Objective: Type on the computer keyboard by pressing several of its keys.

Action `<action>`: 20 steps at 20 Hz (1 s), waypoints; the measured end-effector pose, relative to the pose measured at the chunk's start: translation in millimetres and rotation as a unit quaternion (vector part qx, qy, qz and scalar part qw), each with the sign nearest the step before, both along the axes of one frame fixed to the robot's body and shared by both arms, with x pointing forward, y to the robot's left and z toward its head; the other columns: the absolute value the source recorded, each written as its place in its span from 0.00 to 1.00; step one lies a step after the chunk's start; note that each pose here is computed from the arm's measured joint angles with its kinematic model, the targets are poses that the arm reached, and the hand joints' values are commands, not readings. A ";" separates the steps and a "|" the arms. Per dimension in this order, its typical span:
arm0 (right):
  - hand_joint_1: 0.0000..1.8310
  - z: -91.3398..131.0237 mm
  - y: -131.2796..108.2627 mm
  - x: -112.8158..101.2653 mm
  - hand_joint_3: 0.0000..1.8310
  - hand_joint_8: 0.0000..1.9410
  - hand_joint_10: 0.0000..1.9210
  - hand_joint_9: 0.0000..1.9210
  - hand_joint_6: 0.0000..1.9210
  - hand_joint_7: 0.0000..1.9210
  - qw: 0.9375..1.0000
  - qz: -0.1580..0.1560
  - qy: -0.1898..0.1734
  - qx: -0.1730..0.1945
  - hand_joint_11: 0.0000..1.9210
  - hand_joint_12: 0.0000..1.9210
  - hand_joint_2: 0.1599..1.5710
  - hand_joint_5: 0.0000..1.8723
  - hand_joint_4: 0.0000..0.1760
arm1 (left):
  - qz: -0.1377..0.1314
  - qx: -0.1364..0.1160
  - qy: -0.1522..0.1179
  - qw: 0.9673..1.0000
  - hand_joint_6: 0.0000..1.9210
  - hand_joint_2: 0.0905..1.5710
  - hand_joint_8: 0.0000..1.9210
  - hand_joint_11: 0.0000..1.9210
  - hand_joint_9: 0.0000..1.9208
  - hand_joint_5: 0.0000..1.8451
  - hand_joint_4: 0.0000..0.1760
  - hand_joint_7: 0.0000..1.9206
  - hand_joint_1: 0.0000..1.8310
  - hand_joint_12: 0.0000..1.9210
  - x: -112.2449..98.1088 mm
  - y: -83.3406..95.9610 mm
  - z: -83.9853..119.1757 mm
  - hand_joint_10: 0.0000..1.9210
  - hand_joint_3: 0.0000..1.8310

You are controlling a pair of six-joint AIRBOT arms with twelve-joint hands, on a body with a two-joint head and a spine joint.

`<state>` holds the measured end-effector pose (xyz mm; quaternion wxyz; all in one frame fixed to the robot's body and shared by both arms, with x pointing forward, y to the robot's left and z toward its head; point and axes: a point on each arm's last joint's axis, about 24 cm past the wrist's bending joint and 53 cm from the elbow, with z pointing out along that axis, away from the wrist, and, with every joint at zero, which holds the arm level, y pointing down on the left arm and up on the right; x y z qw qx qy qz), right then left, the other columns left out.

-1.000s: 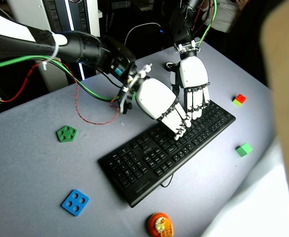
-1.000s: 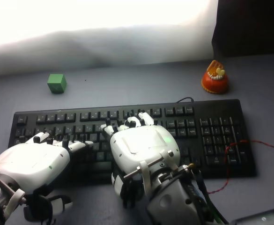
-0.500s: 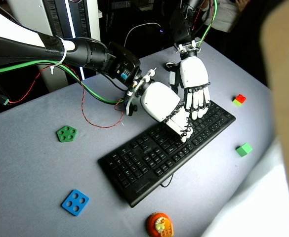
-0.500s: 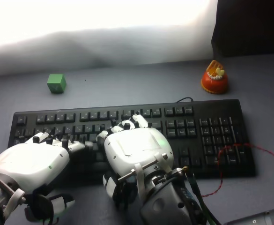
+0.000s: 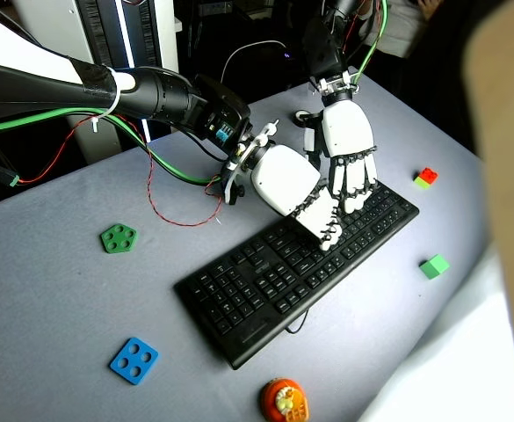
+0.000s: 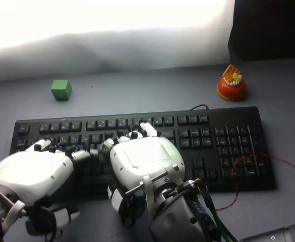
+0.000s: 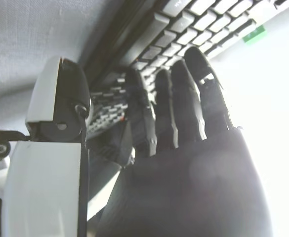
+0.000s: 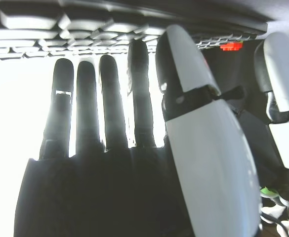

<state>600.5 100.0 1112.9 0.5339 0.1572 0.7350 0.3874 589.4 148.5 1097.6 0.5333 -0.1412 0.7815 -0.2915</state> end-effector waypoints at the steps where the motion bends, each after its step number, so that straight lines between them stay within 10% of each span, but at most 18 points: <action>1: 0.59 -0.2 -0.2 0.1 0.00 0.00 0.30 0.05 0.56 0.25 1.000 -0.001 0.000 0.000 0.00 0.65 0.75 0.40 0.00 | 0.002 0.000 -0.001 1.000 0.04 0.73 0.00 0.00 0.14 0.31 0.00 0.17 0.63 0.44 0.5 1.5 0.6 0.00 0.00; 2: 0.59 -1.8 -0.9 0.1 0.00 0.00 0.27 0.05 0.68 0.24 1.000 -0.002 0.004 0.001 0.00 0.62 0.77 0.39 0.00 | 0.002 0.000 0.001 1.000 0.05 0.73 0.00 0.00 0.13 0.32 0.00 0.16 0.63 0.44 0.3 1.5 -0.3 0.00 0.00; 4: 0.57 1.2 -3.1 2.3 0.00 0.00 0.26 0.14 0.36 0.24 1.000 -0.007 -0.002 0.002 0.00 0.65 0.77 0.25 0.00 | 0.003 0.000 0.001 1.000 0.02 0.74 0.01 0.00 0.20 0.28 0.00 0.21 0.63 0.60 0.4 2.0 -0.2 0.02 0.00; 8: 0.55 -2.1 -5.3 2.6 0.00 0.00 0.26 0.18 0.15 0.21 1.000 -0.009 0.004 0.001 0.00 0.76 0.77 0.15 0.00 | 0.004 0.000 0.000 1.000 0.00 0.77 0.00 0.00 0.23 0.16 0.00 0.20 0.62 0.67 0.9 3.1 0.7 0.03 0.01; 20: 0.52 26.8 -41.0 9.3 0.00 0.00 0.16 0.08 0.02 0.07 0.999 -0.032 -0.020 0.003 0.00 0.61 0.77 0.14 0.00 | 0.031 -0.015 -0.035 0.999 0.00 0.78 0.01 0.00 0.18 0.13 0.00 0.14 0.61 0.57 8.6 12.5 21.5 0.01 0.00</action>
